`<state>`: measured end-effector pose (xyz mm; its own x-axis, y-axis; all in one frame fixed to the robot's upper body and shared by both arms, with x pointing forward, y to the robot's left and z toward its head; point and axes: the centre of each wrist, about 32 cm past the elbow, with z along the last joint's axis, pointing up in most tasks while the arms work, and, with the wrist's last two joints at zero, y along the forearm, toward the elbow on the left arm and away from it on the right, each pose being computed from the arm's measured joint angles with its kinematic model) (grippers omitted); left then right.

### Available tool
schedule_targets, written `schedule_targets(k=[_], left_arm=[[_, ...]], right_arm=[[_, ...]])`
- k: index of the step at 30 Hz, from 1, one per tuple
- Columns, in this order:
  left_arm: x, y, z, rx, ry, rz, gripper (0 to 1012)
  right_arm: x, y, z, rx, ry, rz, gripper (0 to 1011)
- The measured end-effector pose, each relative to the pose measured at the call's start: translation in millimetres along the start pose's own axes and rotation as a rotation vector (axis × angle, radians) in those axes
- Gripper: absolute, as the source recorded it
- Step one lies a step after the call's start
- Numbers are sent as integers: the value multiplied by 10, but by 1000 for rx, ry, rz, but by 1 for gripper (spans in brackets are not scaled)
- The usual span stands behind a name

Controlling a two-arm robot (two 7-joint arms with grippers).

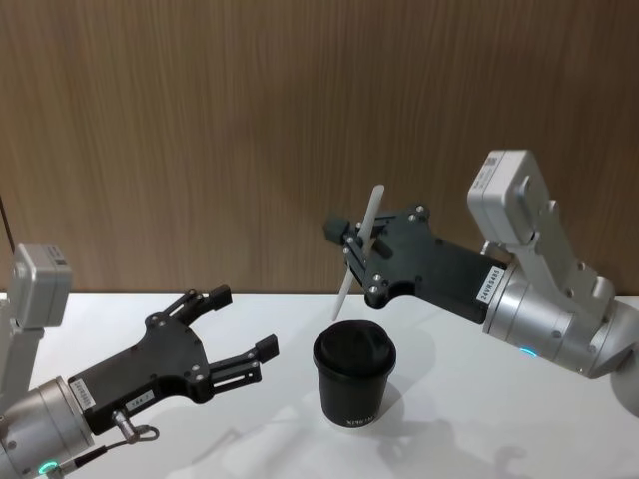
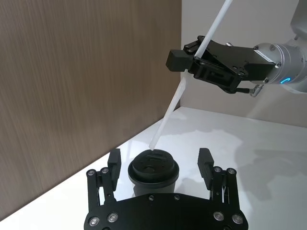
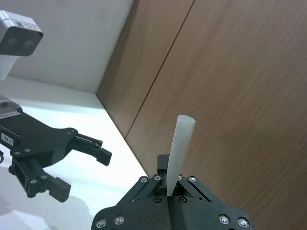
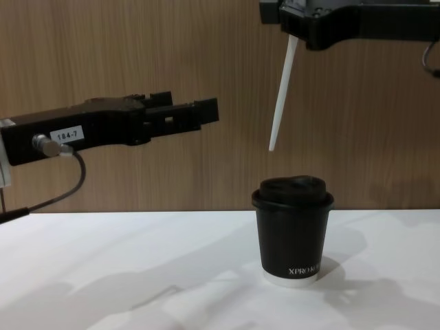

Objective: Pick up the straw with one hand, pass it to the other hand, and insert it into the cup.

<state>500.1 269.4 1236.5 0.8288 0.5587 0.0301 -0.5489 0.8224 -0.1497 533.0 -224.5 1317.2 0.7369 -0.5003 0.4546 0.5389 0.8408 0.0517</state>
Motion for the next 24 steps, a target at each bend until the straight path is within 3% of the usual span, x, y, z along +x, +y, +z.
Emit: schedule_targets(k=[11,24], left_arm=[[0,0,0,0,0,0,1000],[0,0,0,0,0,0,1000]], right_arm=[[22,0,-61,-16,-5,13,2],[22,17,-106,-33,42,25,2]])
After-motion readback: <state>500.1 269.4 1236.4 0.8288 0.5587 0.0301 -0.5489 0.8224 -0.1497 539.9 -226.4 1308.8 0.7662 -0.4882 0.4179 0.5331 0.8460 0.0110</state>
